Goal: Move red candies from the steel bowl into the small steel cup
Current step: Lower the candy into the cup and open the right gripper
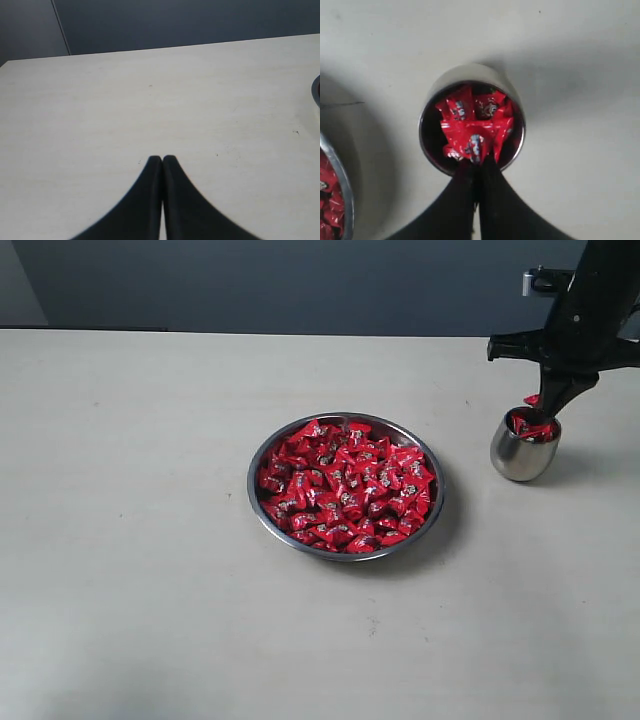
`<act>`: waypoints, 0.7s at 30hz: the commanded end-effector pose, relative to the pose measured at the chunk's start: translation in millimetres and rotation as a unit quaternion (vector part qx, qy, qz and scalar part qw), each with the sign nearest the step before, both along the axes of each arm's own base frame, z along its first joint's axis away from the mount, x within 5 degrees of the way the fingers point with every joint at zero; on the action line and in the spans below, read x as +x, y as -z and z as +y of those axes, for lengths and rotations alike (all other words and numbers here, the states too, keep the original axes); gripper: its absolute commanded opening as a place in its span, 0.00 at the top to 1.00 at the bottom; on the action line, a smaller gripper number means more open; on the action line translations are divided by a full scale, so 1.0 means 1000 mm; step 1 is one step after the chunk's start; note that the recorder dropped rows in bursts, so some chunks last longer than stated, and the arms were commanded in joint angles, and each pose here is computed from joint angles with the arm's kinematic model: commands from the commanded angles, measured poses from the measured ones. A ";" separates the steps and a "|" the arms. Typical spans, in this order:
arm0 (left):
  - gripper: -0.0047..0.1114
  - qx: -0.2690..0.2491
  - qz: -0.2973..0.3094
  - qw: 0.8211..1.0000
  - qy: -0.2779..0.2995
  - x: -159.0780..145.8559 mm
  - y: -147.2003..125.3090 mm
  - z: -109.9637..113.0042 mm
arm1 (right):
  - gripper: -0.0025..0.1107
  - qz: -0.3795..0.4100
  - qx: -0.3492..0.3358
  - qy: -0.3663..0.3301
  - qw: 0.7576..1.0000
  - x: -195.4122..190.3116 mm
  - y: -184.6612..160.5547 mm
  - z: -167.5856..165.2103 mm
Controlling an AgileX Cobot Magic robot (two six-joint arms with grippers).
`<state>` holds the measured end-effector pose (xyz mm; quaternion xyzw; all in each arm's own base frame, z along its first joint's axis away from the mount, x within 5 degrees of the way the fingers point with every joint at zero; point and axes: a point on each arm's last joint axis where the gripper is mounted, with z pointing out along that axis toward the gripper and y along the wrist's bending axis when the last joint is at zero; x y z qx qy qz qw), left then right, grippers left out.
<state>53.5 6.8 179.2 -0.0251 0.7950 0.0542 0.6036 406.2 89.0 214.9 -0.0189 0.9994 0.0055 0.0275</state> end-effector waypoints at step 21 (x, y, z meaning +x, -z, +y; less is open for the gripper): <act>0.96 0.001 -0.011 1.000 0.002 0.000 -0.004 0.000 | 0.68 0.008 -0.006 -0.023 1.000 0.002 0.009 -0.002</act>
